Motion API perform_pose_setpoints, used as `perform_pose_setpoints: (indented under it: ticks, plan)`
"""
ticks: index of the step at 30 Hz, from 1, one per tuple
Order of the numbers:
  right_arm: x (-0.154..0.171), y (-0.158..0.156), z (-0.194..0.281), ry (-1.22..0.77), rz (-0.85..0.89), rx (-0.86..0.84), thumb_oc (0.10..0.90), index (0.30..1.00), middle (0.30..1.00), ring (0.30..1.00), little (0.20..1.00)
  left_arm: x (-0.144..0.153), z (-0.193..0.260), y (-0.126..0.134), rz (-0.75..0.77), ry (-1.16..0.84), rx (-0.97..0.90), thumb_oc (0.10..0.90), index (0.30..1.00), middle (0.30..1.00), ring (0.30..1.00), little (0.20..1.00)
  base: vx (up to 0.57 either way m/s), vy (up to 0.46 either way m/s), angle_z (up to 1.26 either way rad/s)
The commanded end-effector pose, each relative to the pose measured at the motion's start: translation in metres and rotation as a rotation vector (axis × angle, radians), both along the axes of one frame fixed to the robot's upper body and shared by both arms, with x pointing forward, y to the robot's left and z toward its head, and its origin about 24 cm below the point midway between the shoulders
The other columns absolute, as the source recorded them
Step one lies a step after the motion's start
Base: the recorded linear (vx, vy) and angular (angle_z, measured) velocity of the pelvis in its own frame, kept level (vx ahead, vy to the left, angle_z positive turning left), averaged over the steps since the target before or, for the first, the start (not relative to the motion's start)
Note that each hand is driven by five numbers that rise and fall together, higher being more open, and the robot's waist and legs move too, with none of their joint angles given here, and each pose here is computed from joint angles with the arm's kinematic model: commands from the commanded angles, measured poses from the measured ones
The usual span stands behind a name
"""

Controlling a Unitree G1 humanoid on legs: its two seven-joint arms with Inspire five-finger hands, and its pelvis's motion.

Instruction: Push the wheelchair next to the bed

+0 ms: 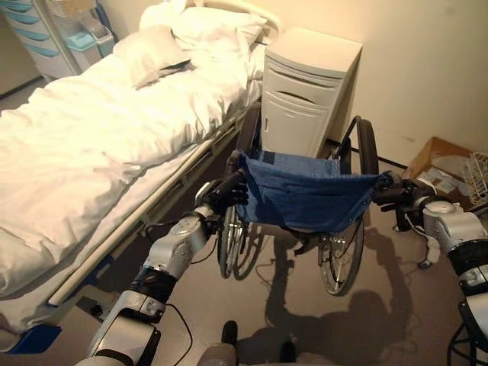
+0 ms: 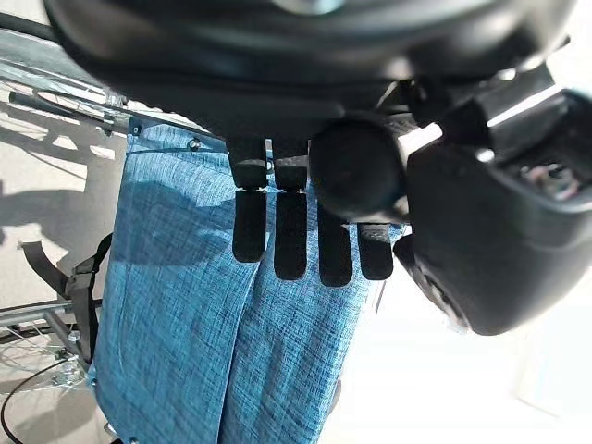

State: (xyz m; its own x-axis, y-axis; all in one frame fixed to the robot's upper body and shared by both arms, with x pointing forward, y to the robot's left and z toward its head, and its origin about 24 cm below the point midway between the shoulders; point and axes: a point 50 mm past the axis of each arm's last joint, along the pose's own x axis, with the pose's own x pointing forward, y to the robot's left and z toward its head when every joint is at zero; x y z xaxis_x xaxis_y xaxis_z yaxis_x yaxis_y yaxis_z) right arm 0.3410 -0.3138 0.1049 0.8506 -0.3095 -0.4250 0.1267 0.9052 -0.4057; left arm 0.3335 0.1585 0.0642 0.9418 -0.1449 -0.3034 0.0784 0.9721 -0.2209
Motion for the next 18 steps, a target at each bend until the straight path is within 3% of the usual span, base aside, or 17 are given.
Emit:
perform_pose_setpoints:
  ticks: [1,17,18]
  plan:
    - [0.0449,0.1002,0.0474,-0.244,0.391,0.072,0.400,0.300,0.300,0.300,0.300,0.0137,0.0432,-0.0196,-0.059,-0.187,-0.025,0.400,0.300,0.300,0.300,0.300,0.00,0.000,0.00]
    - [0.0490,0.0912,0.0530,-0.227,0.365,0.020,0.400,0.300,0.300,0.300,0.300,0.0161,0.0424,-0.0147,-0.032,-0.171,-0.040,0.400,0.300,0.300,0.300,0.300,0.00,0.006,0.00]
    - [0.0487,0.0909,0.0520,-0.228,0.355,0.033,0.800,0.900,0.900,0.900,0.900,0.0162,0.0411,-0.0127,-0.019,-0.165,-0.032,0.471,0.406,0.406,0.406,0.406,0.00,0.000,0.00]
